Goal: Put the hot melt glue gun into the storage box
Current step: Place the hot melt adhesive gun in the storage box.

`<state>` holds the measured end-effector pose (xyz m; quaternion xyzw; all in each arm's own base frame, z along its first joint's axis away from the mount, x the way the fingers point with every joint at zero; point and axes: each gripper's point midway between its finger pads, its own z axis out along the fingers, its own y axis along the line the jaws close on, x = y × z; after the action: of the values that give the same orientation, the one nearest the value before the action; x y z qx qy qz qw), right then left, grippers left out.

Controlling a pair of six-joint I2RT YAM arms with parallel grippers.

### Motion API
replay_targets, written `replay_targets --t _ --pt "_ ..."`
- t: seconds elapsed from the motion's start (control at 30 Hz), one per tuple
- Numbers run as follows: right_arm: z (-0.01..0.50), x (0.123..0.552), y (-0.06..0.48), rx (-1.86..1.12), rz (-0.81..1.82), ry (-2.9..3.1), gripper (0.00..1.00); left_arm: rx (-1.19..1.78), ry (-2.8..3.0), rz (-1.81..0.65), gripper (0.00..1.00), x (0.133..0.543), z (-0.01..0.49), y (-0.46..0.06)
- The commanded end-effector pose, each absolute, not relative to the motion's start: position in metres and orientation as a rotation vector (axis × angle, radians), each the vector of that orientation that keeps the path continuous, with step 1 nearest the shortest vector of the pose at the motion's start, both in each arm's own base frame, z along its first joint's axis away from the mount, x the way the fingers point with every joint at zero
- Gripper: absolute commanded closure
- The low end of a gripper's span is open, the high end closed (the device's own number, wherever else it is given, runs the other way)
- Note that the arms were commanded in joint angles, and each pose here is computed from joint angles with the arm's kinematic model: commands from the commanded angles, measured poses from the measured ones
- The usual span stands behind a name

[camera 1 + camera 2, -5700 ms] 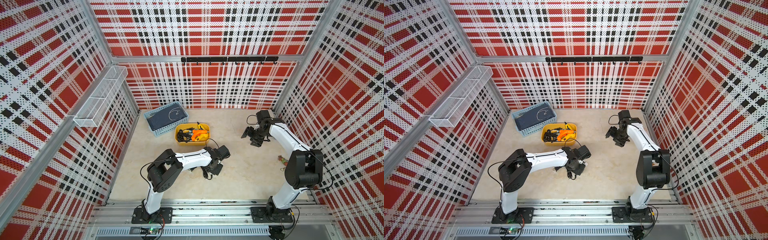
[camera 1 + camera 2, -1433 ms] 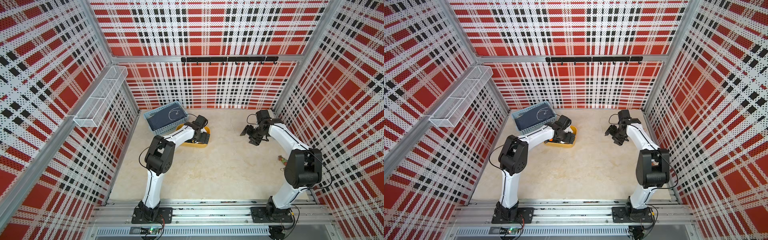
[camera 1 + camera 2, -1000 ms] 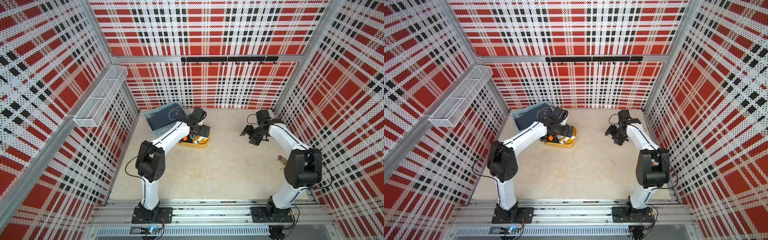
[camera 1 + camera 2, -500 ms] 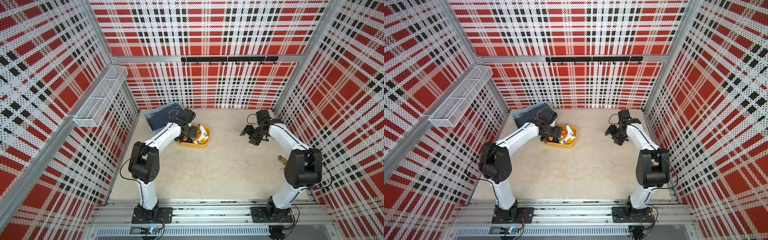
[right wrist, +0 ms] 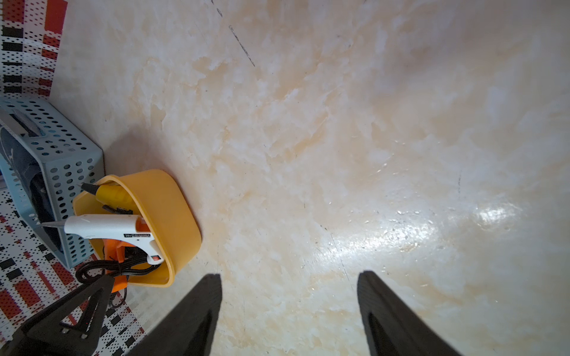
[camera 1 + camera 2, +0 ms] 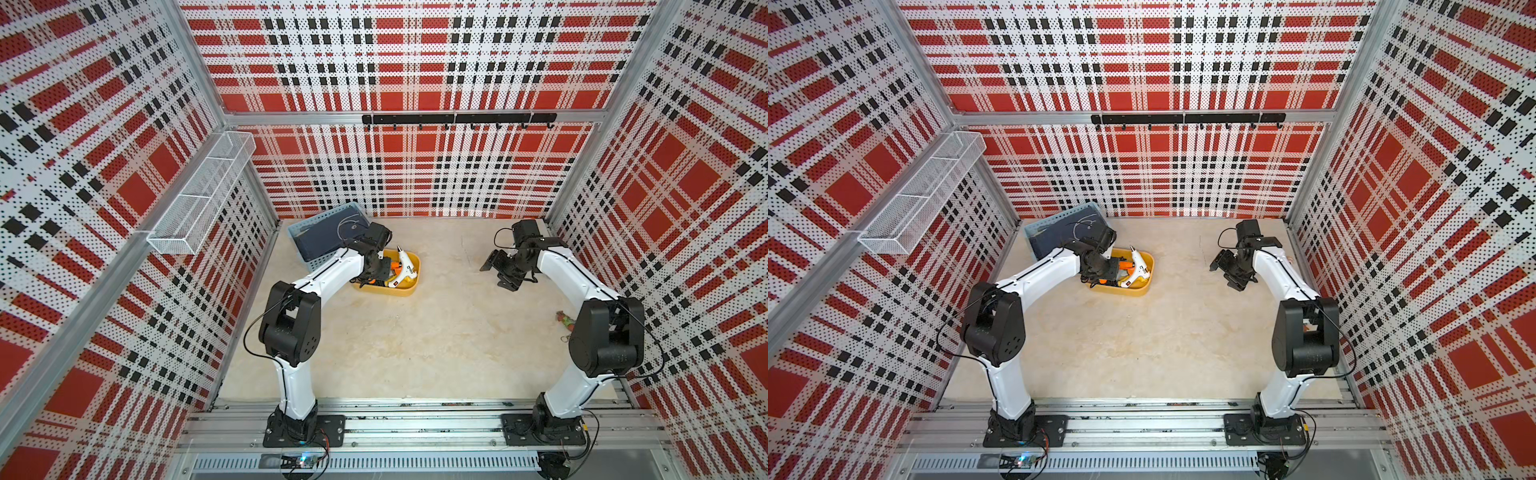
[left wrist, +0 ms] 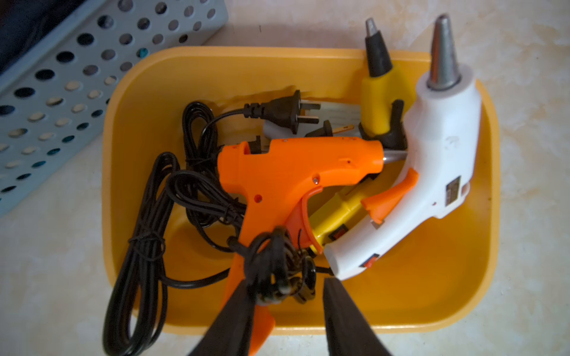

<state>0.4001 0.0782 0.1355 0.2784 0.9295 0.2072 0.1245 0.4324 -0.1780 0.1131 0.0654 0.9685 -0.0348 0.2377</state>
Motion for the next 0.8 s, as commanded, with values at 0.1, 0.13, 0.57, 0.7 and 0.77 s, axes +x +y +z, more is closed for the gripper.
replay_targets --t 0.1,0.13,0.57,0.7,0.77 --pt "0.141 0.402 0.082 0.795 0.62 2.691 0.23 0.101 2.61 -0.03 0.65 0.433 0.126 -0.155" --pt "0.14 0.402 0.082 0.793 0.622 2.692 0.23 0.088 2.613 -0.017 0.63 0.434 0.124 -0.151" --pt "0.138 0.401 0.082 0.801 0.613 2.696 0.23 0.062 2.688 -0.067 0.61 0.434 0.089 -0.148" --pt "0.137 0.401 0.082 0.801 0.612 2.696 0.23 0.074 2.712 -0.067 0.6 0.432 0.079 -0.15" --pt "0.137 0.402 0.082 0.802 0.615 2.696 0.23 0.078 2.714 -0.061 0.6 0.434 0.076 -0.15"
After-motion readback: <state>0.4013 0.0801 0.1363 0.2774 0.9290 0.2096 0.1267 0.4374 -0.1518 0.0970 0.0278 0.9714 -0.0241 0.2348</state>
